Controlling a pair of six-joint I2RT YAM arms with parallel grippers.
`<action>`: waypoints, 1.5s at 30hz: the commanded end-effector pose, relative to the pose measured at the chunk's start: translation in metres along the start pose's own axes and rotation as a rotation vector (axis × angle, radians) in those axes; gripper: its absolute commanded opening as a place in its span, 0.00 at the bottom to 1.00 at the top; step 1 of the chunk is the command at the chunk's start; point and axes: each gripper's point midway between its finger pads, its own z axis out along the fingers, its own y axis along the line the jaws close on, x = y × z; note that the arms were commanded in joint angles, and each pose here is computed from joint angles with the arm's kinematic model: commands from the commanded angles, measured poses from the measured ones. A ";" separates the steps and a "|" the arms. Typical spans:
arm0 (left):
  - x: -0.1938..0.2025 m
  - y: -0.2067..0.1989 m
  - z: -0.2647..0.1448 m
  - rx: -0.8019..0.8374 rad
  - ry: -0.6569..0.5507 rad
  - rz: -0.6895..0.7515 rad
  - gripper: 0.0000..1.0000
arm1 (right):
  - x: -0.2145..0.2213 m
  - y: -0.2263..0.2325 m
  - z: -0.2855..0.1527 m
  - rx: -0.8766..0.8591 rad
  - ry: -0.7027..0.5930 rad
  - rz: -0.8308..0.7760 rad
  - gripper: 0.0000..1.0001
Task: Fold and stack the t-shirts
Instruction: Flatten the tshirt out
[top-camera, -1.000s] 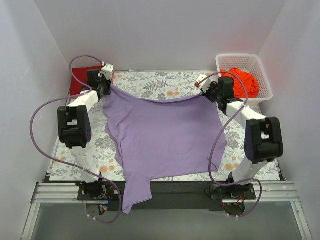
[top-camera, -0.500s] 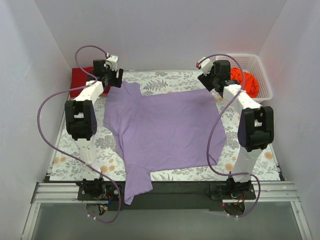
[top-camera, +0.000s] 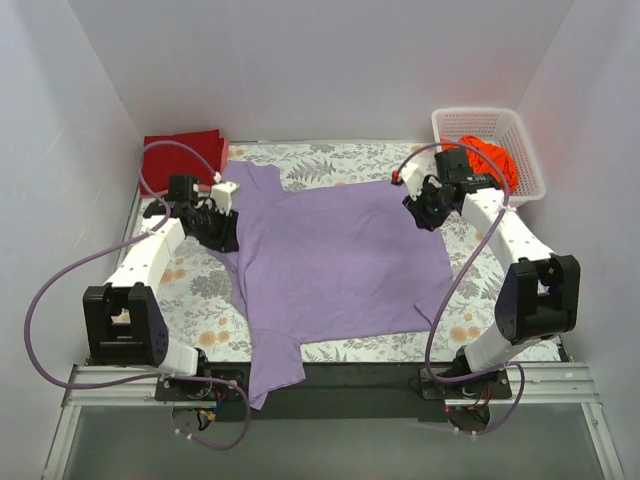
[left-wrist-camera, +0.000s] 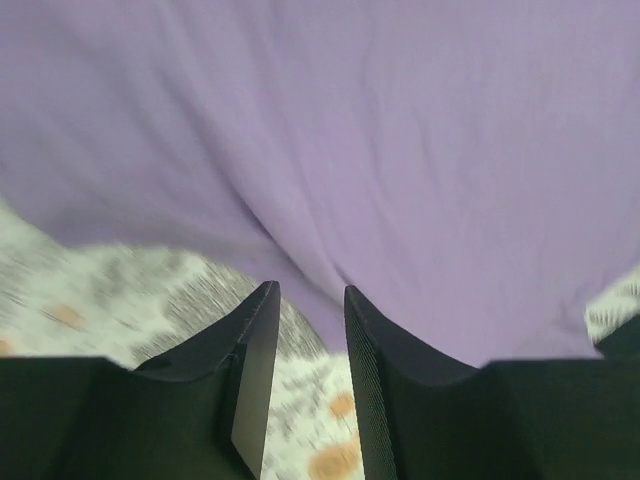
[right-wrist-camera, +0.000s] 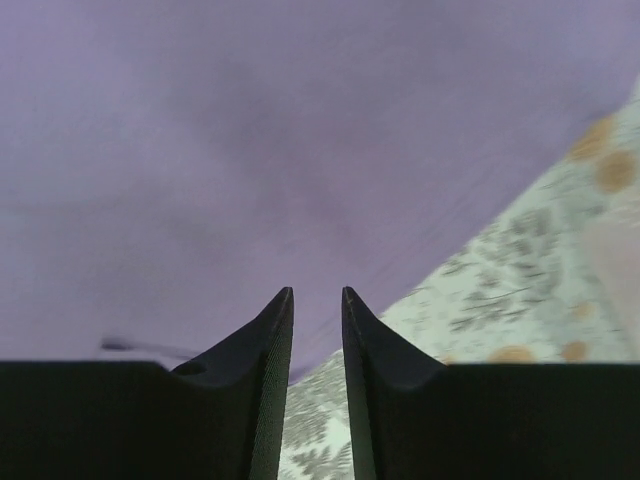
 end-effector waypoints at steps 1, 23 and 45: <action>0.073 -0.033 -0.014 0.109 0.185 0.011 0.31 | 0.045 0.052 0.001 -0.171 0.129 0.030 0.31; 0.131 -0.043 0.021 0.161 0.344 -0.056 0.24 | 0.118 0.081 0.044 -0.231 0.328 0.093 0.19; 0.182 0.023 0.011 -0.131 0.537 0.043 0.20 | 0.169 0.081 0.057 -0.196 0.493 0.037 0.18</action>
